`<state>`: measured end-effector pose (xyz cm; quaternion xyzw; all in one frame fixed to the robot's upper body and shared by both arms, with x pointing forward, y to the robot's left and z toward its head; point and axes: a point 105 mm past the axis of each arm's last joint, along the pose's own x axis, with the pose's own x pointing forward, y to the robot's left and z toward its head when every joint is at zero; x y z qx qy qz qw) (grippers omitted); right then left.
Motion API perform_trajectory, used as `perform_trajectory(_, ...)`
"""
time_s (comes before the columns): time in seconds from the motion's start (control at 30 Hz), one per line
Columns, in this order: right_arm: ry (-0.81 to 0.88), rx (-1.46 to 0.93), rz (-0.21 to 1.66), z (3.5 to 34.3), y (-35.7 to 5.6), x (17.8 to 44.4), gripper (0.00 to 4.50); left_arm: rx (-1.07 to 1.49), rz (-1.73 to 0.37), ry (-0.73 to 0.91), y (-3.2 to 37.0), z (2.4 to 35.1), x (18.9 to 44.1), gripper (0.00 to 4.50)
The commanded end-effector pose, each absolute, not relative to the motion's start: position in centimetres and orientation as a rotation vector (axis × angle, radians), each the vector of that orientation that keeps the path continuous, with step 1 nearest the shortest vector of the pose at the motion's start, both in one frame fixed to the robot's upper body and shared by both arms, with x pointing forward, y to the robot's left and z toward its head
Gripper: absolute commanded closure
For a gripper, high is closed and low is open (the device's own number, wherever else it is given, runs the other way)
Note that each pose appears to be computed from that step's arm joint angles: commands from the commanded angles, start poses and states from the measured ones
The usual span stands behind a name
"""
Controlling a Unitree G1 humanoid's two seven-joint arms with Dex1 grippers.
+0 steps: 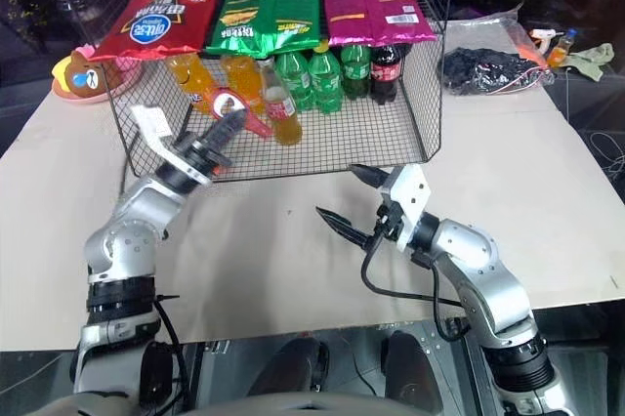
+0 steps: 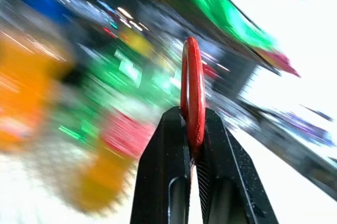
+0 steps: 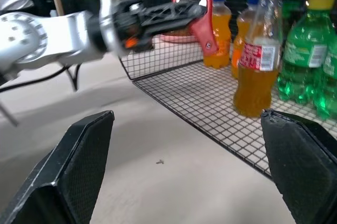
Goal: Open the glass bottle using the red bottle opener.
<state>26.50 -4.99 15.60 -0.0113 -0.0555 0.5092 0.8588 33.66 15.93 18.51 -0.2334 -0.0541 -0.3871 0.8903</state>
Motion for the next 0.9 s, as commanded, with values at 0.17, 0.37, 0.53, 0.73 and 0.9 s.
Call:
perform_trajectory(0.17, 0.110, 0.072, 1.239, 15.6, -2.9, 25.4, 0.00, -0.516, -1.223, 0.060, 9.8, 18.3, 29.8, 4.42)
perform_trajectory(0.37, 0.203, 0.204, 1.300, 16.3, -2.5, 25.3, 0.00, -0.501, -1.334, 0.135, 8.8, 17.6, 29.3, 4.42)
perform_trajectory(0.53, 0.221, 0.277, 1.293, 16.9, -2.4, 25.7, 0.00, -0.490, -1.344, 0.148, 8.7, 17.2, 29.8, 4.42)
perform_trajectory(0.73, 0.225, 0.240, 1.273, 16.7, -2.7, 26.1, 2.35, -0.412, -1.305, 0.170, 8.9, 16.0, 30.5, 4.50)
perform_trajectory(0.9, 0.271, 0.158, 1.289, 15.1, -2.8, 25.6, 4.30, -0.435, -1.304, 0.142, 8.8, 16.7, 31.1, 4.50)
